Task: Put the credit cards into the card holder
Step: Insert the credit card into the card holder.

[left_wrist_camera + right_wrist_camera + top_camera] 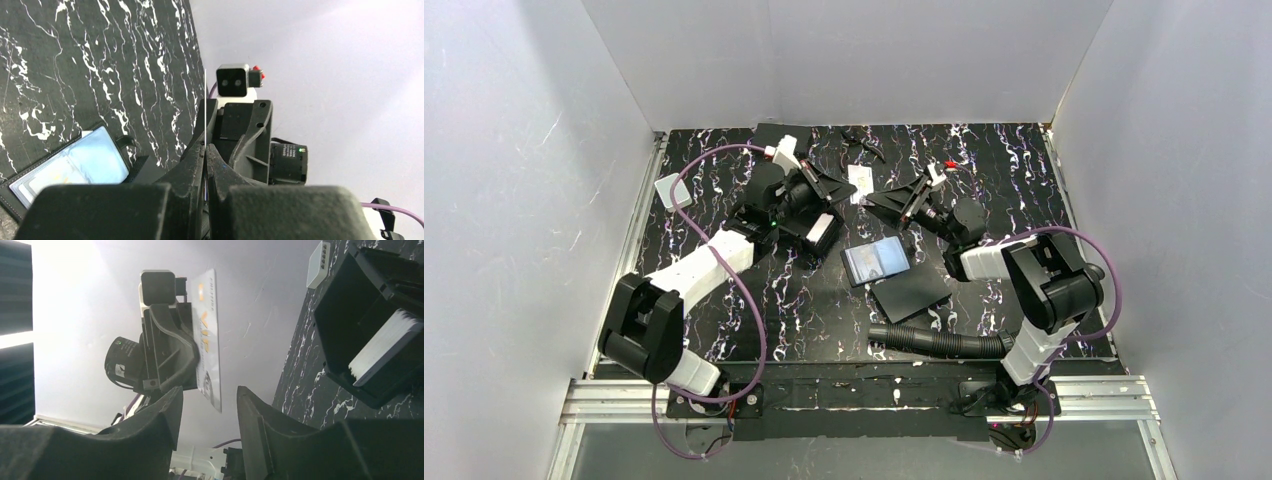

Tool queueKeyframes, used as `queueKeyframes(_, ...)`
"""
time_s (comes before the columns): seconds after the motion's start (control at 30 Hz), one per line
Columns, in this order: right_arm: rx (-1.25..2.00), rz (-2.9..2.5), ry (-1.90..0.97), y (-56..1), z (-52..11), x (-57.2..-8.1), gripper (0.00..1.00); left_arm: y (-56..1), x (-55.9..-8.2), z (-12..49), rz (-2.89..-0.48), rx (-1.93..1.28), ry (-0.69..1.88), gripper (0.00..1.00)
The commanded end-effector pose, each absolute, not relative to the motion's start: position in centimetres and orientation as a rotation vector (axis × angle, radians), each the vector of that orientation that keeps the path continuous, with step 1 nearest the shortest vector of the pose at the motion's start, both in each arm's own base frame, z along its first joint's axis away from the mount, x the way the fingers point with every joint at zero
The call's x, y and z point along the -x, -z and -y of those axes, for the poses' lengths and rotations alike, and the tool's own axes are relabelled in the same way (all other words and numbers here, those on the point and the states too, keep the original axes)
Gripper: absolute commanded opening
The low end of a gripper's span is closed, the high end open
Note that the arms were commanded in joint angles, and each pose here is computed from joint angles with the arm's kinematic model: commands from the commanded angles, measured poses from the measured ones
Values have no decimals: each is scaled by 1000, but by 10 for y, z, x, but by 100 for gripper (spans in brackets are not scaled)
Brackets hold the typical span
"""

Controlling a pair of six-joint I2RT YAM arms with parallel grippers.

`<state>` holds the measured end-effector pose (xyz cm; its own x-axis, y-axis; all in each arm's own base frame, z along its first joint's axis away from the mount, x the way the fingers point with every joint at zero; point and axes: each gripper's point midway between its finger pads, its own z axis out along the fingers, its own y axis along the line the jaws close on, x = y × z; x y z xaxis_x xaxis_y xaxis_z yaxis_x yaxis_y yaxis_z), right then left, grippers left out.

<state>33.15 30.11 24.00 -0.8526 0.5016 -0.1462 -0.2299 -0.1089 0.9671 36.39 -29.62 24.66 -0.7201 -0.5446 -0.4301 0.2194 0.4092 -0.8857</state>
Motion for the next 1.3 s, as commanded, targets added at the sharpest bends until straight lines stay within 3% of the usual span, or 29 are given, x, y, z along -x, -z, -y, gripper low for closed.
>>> queueKeyframes(0.0,-258,-1558,-2015,-271,-290,-330,51,-278,-366,284,-1815,316,1381,0)
queueKeyframes(0.2,-263,-1528,-2029,-277,-289,-331,27,-280,-363,290,-1802,314,1415,0)
queueKeyframes(0.33,-266,-1516,-2050,-276,-289,-333,25,-275,-358,293,-1807,308,1427,0)
queueKeyframes(0.43,-269,-1522,-2046,-271,-288,-334,29,-271,-353,294,-1817,299,1435,0)
queueKeyframes(0.47,-264,-1520,-2045,-271,-287,-334,25,-269,-352,295,-1825,295,1438,0)
queueKeyframes(0.53,-241,-1519,-2037,-271,-286,-335,3,-263,-349,296,-1841,293,1443,0)
queueKeyframes(0.57,-230,-1529,-2017,-269,-283,-336,1,-261,-347,296,-1848,292,1441,4)
queueKeyframes(0.7,-159,-1769,-1795,-215,-262,-342,1,-230,-340,290,-2011,273,1318,46)
queueKeyframes(0.83,91,-2214,-1425,-126,-241,-326,1,-181,-324,283,-2300,187,1076,55)
queueKeyframes(1.0,297,-2406,-1175,-97,-216,-306,1,-139,-299,291,-2506,67,855,54)
queueKeyframes(1.27,342,-2450,-1281,-80,-221,-285,1,-88,-289,311,-2682,-76,661,24)
